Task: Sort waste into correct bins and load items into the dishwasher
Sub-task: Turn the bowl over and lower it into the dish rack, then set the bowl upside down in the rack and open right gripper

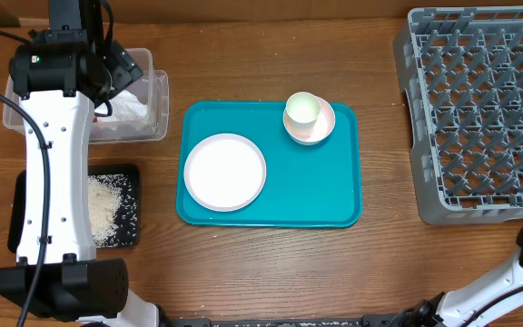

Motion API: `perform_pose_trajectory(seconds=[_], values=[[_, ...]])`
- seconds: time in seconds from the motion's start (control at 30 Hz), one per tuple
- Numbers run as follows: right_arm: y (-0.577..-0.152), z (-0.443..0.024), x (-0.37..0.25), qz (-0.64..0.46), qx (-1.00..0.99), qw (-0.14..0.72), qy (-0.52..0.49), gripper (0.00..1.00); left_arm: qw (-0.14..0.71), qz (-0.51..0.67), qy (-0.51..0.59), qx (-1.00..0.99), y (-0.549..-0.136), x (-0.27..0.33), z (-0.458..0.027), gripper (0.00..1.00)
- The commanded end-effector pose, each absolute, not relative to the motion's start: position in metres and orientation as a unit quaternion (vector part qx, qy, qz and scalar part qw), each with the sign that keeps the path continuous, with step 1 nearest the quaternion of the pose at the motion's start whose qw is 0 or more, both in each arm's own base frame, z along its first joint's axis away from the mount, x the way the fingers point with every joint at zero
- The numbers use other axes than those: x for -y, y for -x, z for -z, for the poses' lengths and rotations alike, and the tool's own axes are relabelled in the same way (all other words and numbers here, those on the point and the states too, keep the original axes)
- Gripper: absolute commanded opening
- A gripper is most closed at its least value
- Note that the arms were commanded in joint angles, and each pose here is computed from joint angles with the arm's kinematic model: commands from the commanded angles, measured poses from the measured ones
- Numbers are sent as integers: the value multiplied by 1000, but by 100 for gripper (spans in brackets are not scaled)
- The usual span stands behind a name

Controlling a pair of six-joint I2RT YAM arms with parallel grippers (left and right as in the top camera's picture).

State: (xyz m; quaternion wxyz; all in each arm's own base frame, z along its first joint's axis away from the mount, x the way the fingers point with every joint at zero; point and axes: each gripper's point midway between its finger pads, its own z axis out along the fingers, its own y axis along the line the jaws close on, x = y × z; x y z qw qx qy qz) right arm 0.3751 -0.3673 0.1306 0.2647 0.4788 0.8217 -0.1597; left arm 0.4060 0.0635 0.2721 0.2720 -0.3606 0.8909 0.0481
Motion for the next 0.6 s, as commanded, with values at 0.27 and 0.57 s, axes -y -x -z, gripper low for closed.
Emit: perform_pose_trajectory(seconds=[0.27,0.57], values=[[-426,-265,315,-98,-800,449,-386,4,274,-43,363,-889,-408,-60,-274,100],[-412,-281,307,-210,-797,490,-284,4,274,-43,363,-889,-408,-60,-274,100]])
